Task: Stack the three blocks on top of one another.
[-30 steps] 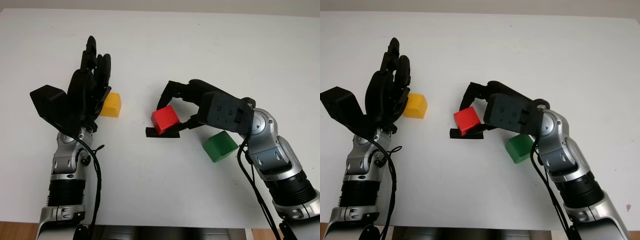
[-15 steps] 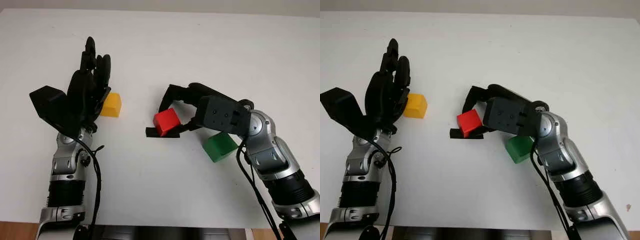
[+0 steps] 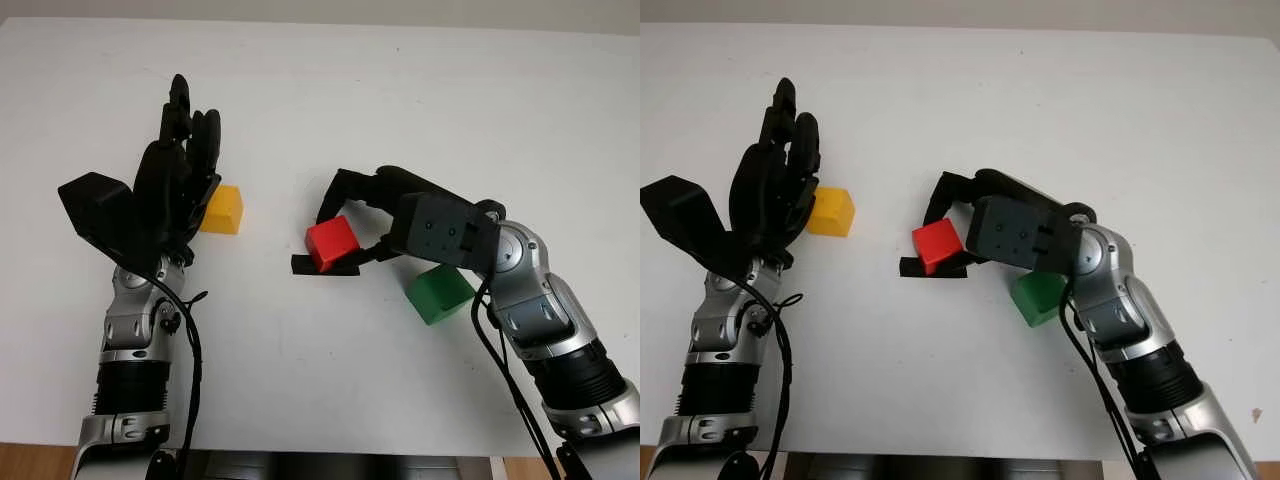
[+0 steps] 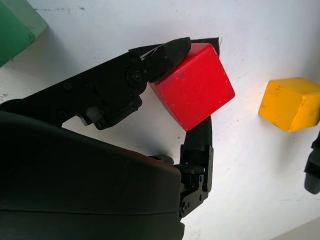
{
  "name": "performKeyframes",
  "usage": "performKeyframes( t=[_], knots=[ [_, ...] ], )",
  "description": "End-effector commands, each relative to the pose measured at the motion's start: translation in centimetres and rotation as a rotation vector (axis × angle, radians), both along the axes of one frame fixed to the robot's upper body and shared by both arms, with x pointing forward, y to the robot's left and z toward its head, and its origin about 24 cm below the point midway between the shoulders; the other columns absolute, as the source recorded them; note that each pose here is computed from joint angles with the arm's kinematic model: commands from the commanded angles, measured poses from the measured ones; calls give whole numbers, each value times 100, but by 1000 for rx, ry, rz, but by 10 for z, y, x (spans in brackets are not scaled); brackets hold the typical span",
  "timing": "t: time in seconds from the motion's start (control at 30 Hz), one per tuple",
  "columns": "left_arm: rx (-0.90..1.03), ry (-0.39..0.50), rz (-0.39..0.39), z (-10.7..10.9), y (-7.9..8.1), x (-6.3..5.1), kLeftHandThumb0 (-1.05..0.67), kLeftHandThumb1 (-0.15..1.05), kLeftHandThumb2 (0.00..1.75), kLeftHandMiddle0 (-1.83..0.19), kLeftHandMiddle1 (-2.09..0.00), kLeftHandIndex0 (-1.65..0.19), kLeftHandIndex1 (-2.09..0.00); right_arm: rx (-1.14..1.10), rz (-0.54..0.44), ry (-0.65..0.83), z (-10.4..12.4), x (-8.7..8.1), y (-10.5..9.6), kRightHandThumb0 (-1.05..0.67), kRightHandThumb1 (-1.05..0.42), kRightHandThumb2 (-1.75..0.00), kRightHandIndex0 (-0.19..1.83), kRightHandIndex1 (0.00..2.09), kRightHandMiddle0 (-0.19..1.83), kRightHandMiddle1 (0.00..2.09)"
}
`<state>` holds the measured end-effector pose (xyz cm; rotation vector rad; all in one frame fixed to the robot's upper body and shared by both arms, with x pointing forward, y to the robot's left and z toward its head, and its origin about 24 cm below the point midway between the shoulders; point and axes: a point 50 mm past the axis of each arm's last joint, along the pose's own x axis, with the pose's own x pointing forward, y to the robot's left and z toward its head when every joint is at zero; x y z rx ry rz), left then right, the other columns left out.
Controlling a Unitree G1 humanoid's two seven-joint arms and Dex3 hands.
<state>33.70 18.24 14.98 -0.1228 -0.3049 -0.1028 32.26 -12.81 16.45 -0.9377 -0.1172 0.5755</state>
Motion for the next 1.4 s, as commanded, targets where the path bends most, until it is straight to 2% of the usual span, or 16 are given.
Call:
performKeyframes(
  t=[0.0,0.3,0.43,0.5,0.67,0.77,0.87,0.97,1.17,1.27,1.3,1.37],
  knots=[
    [-2,-6,6,0,1,-2,-72,105,42,19,-2,18,-4,17,6,-9,-1,-2,-1,-42,-95,-5,29,5,34,153],
    [10,-11,2,0,2,-2,-72,105,43,19,-2,18,-5,22,20,-26,-2,-3,-2,-41,-94,-5,26,4,33,150],
    [4,-4,5,0,2,-2,-72,105,43,19,-2,18,-5,2,16,-20,-3,-3,-2,-45,-94,-5,22,2,21,143],
    [5,-5,6,0,2,-3,-72,105,43,19,-1,19,-5,-12,18,-22,-2,-3,-1,-47,-93,-5,18,2,14,122],
    [13,-9,8,0,2,-2,-73,105,43,19,-2,19,-5,-89,68,-47,3,-4,-1,-63,-92,-5,-8,1,3,43],
    [6,-7,4,0,2,-3,-72,105,43,19,-1,19,-5,-111,110,-64,10,-4,-3,-70,-90,-5,-18,0,-11,22],
    [7,-7,1,0,2,-3,-72,105,43,19,0,19,-4,-107,127,-86,17,-4,-4,-74,-90,-5,-19,0,-18,10],
    [20,-10,4,0,4,-3,-73,105,43,19,0,19,-4,-92,124,-125,27,-5,-6,-78,-91,-6,-19,0,-19,2],
    [43,-35,10,4,9,-5,-75,105,44,19,0,19,-2,-2,80,-189,60,-11,-19,-86,-97,-7,-19,0,-19,0],
    [42,-67,1,8,12,-5,-75,105,41,19,-2,18,-3,106,20,-219,73,-16,-28,-87,-104,-22,-19,0,-19,0],
    [54,-85,8,10,13,-6,-73,105,40,19,-2,18,-4,174,2,-223,75,-17,-29,-87,-104,-31,-19,0,-19,0],
    [125,-118,34,17,17,-7,-72,105,40,16,-4,15,-5,304,-22,-256,80,-17,-35,-84,-105,-38,-19,0,-19,0]
  ],
)
